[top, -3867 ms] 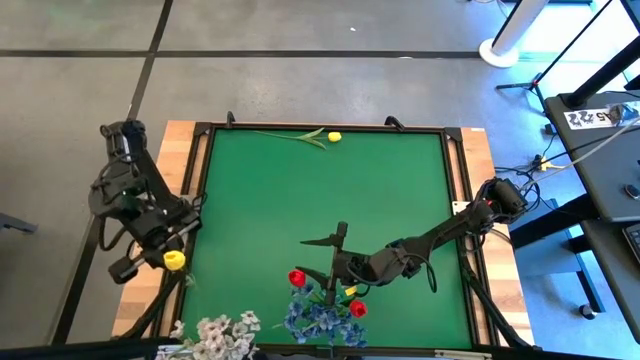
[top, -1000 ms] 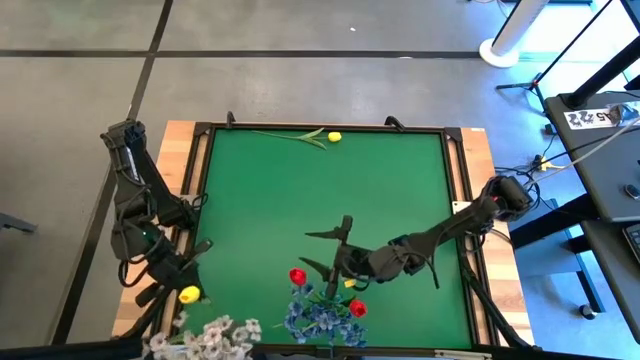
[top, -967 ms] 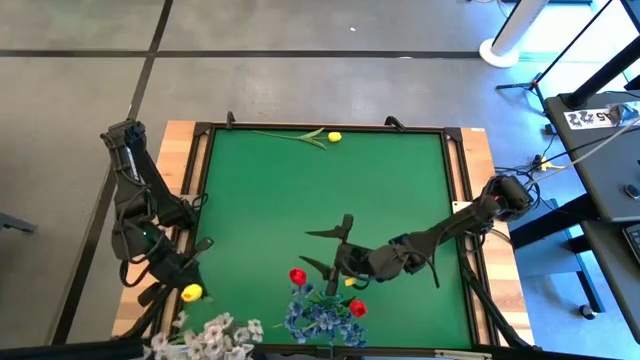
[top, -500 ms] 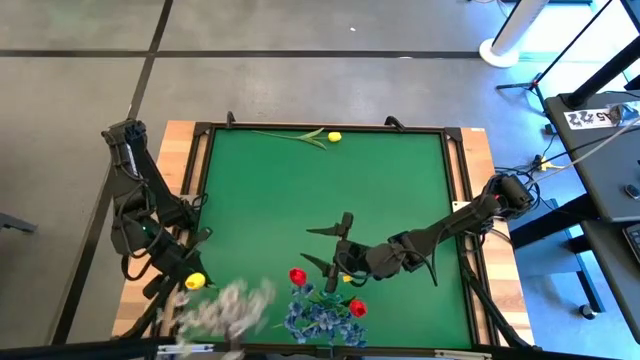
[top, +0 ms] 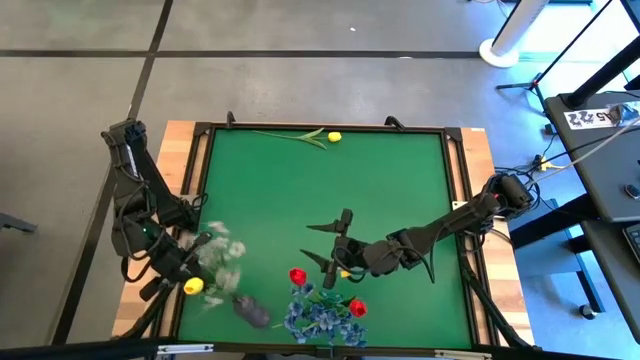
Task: Sort flowers into vase by color
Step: Put the bottom yellow flower into the purple vase
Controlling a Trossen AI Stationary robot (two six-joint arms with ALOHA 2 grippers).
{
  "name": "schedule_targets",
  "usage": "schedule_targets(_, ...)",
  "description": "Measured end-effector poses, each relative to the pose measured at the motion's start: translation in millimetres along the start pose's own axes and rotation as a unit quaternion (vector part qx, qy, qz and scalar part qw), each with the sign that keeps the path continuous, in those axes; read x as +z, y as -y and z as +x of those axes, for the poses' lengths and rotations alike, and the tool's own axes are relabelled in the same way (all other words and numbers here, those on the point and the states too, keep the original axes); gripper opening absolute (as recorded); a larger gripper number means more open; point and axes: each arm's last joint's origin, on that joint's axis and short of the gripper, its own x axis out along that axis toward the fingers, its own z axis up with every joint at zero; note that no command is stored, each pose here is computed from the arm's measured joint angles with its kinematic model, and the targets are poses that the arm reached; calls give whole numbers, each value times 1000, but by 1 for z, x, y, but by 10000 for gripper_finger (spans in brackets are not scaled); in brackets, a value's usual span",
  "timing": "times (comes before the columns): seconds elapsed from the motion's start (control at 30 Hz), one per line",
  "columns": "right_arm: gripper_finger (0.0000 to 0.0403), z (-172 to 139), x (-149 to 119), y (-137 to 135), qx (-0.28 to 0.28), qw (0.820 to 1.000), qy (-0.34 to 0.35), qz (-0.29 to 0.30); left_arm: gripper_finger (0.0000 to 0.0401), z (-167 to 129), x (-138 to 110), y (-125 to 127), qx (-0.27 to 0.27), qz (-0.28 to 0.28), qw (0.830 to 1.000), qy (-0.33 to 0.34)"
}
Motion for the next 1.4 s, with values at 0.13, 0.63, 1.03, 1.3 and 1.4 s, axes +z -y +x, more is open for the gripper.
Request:
schedule_targets(0.13,264,0,0,0,0,1000,0,0,9,8,3,3,-1,8,1000,11)
schedule_targets(0.63,264,0,0,0,0,1000,0,0,9,72,0,-3,64,29,998,5)
schedule_targets(1.03,264,-1,0,1,1,1000,-4,-3,9,100,-4,-41,150,20,989,-3)
schedule_targets(1.3,264,-17,18,16,-6,1000,-12,11,9,102,-7,-68,200,-1,980,-15)
schedule_targets(1.4,264,-24,23,22,-6,999,-22,27,9,101,-8,-70,205,-3,979,-18)
